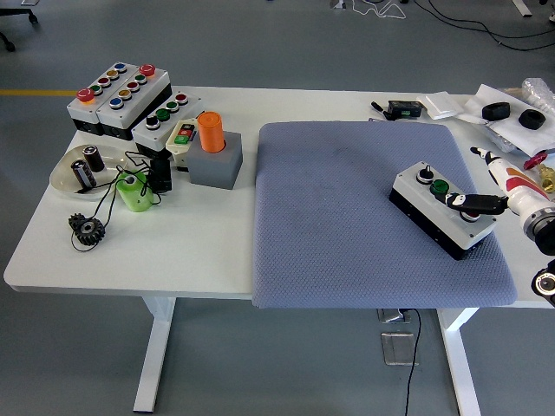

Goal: Pick up the button,place it on the desk,press the button,press the button

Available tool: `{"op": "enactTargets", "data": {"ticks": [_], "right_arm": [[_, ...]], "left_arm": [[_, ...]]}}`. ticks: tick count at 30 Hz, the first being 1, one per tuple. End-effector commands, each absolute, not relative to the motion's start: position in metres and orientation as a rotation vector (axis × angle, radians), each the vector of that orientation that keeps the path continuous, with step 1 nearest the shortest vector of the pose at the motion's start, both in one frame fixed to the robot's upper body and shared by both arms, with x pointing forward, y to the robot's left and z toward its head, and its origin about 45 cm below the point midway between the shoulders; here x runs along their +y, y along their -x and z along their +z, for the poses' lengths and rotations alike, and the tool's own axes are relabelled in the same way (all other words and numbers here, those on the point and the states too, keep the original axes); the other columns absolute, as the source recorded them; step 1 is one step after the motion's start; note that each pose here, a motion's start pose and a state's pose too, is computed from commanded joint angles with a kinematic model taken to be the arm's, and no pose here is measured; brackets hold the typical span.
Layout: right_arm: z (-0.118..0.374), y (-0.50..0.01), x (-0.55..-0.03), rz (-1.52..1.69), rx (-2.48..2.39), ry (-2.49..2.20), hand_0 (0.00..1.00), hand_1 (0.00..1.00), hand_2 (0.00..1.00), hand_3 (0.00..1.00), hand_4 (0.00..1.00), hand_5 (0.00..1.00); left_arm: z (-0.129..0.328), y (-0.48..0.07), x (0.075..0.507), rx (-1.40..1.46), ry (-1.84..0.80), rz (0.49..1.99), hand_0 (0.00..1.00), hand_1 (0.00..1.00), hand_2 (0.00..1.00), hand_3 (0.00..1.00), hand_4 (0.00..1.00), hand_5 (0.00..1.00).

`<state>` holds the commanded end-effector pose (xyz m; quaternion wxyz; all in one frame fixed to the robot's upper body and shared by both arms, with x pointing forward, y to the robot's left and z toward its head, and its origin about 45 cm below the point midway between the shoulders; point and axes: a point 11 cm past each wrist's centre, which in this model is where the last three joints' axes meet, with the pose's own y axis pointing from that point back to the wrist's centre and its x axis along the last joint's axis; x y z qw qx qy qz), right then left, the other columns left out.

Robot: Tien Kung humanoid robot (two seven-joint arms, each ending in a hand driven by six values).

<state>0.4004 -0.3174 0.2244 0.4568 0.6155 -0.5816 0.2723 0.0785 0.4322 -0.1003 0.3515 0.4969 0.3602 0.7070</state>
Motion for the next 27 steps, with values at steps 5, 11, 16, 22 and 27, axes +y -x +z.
{"op": "enactTargets", "data": {"ticks": [5, 11, 16, 22, 27], "right_arm": [[0.21, -0.403, -0.309, 0.625, -1.399, -1.52, 0.998, 0.979, 0.998, 0.998, 0.942, 0.516], [0.201, -0.412, -0.296, 0.623, -1.335, -1.493, 0.992, 0.944, 0.998, 0.99, 0.913, 0.403], [0.198, -0.421, -0.292, 0.654, -1.266, -1.422, 0.992, 0.944, 0.998, 0.99, 0.913, 0.403], [0.188, -0.428, -0.296, 0.665, -1.172, -1.36, 0.846, 0.856, 0.946, 0.955, 0.881, 0.308], [0.187, -0.429, -0.299, 0.667, -1.137, -1.327, 0.562, 0.604, 0.666, 0.82, 0.85, 0.247]], "left_arm": [[-0.101, -0.076, 0.432, 0.936, -1.288, 1.83, 0.645, 0.701, 0.709, 0.533, 0.318, 0.998], [-0.101, -0.076, 0.432, 0.938, -1.285, 1.834, 0.645, 0.701, 0.709, 0.532, 0.319, 0.998], [-0.101, -0.076, 0.432, 0.941, -1.283, 1.836, 0.645, 0.701, 0.709, 0.532, 0.319, 0.998], [-0.101, -0.075, 0.432, 0.944, -1.281, 1.838, 0.645, 0.701, 0.709, 0.532, 0.319, 0.998], [-0.102, -0.073, 0.431, 0.949, -1.279, 1.843, 0.646, 0.702, 0.709, 0.531, 0.321, 0.998]]}}
